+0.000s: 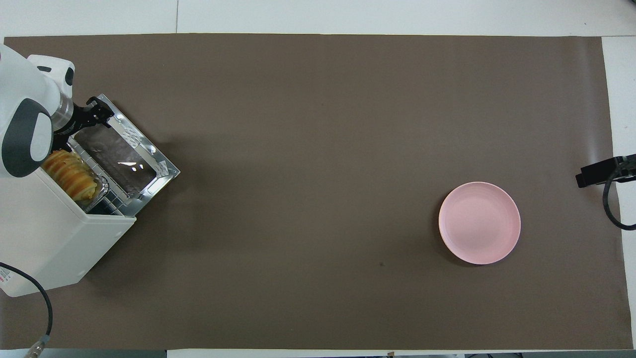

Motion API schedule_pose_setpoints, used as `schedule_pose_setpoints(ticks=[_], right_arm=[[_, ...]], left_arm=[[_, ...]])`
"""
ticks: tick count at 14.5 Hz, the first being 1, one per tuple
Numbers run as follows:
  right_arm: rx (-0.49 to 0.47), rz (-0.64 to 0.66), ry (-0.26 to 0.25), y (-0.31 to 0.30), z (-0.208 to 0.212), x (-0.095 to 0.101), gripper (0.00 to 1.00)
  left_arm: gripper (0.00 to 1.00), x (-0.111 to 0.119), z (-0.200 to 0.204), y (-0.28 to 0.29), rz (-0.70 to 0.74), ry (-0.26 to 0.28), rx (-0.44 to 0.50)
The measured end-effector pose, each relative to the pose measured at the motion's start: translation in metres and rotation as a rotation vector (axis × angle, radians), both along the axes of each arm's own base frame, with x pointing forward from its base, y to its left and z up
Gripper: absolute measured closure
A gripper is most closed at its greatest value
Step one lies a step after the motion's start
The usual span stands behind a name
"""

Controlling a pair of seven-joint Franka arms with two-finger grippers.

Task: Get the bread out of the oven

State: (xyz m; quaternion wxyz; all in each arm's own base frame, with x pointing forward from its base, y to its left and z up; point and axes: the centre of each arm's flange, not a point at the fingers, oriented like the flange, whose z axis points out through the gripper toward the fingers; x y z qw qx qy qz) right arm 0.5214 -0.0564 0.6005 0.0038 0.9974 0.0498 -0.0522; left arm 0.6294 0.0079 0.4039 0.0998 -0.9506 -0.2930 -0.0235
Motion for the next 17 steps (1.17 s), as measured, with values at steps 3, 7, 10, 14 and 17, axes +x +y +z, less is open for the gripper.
schedule_pose_setpoints(ticks=[3, 7, 10, 14, 17], right_arm=[[0.0, 0.0, 0.0, 0.0, 0.0, 0.0, 0.0], [0.0, 0.0, 0.0, 0.0, 0.0, 0.0, 0.0], [0.0, 0.0, 0.0, 0.0, 0.0, 0.0, 0.0], [0.0, 0.0, 0.0, 0.0, 0.0, 0.0, 0.0], [0.0, 0.0, 0.0, 0.0, 0.0, 0.0, 0.0]], left_arm=[[0.04, -0.015, -0.014, 0.011, 0.008, -0.012, -0.007], [0.37, -0.019, -0.018, 0.013, 0.009, -0.017, -0.011], [0.7, -0.023, -0.02, 0.008, 0.003, 0.004, -0.011], [0.98, -0.018, 0.002, -0.044, -0.07, 0.015, -0.011], [0.98, -0.009, 0.053, -0.14, -0.18, 0.01, -0.032]])
